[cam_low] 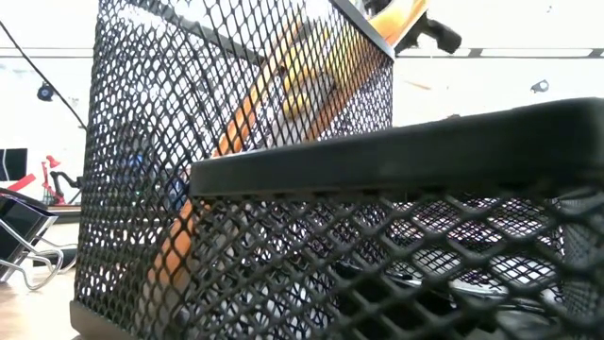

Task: Pick and place office supplies into organizer
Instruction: Put the pencil into the desk organizer

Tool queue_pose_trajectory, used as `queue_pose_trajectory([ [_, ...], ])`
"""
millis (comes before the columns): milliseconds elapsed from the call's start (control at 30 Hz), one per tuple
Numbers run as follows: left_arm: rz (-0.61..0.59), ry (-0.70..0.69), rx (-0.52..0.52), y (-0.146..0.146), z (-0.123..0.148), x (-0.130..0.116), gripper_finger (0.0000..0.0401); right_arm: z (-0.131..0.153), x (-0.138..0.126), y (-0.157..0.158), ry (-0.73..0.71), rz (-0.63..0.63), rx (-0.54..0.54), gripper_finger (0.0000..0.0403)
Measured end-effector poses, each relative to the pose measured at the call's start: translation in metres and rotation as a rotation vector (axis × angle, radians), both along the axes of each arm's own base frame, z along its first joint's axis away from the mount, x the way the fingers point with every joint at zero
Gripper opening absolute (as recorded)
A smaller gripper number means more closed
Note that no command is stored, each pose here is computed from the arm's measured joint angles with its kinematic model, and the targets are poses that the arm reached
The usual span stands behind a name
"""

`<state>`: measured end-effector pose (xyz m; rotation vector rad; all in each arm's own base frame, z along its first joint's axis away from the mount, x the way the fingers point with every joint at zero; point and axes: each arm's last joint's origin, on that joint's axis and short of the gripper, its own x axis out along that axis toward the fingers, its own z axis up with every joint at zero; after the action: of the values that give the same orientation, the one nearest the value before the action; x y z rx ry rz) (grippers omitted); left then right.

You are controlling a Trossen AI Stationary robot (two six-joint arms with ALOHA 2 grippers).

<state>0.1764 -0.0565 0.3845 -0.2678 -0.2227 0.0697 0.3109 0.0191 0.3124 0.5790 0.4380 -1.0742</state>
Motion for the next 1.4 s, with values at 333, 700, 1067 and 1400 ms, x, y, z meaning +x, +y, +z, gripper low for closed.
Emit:
queue_pose_trajectory([
  [333, 0.009, -0.07, -0.035, 0.005, 0.011, -0.013, 0.0191, 0.041, 0.0, 0.047, -0.194, 0.048, -0.159, 0.0011],
  [700, 0.018, -0.095, -0.042, 0.009, 0.015, -0.022, 0.0191, 0.04, 0.003, 0.129, -0.346, 0.133, -0.358, 0.0011],
  [1067, 0.017, -0.086, -0.044, 0.008, 0.013, -0.019, 0.0191, 0.038, 0.001, 0.208, -0.414, 0.272, -0.436, 0.0011],
  [1400, 0.016, -0.054, -0.034, 0.004, 0.008, -0.008, 0.0191, 0.018, 0.021, 0.238, -0.481, 0.391, -0.415, 0.0011],
])
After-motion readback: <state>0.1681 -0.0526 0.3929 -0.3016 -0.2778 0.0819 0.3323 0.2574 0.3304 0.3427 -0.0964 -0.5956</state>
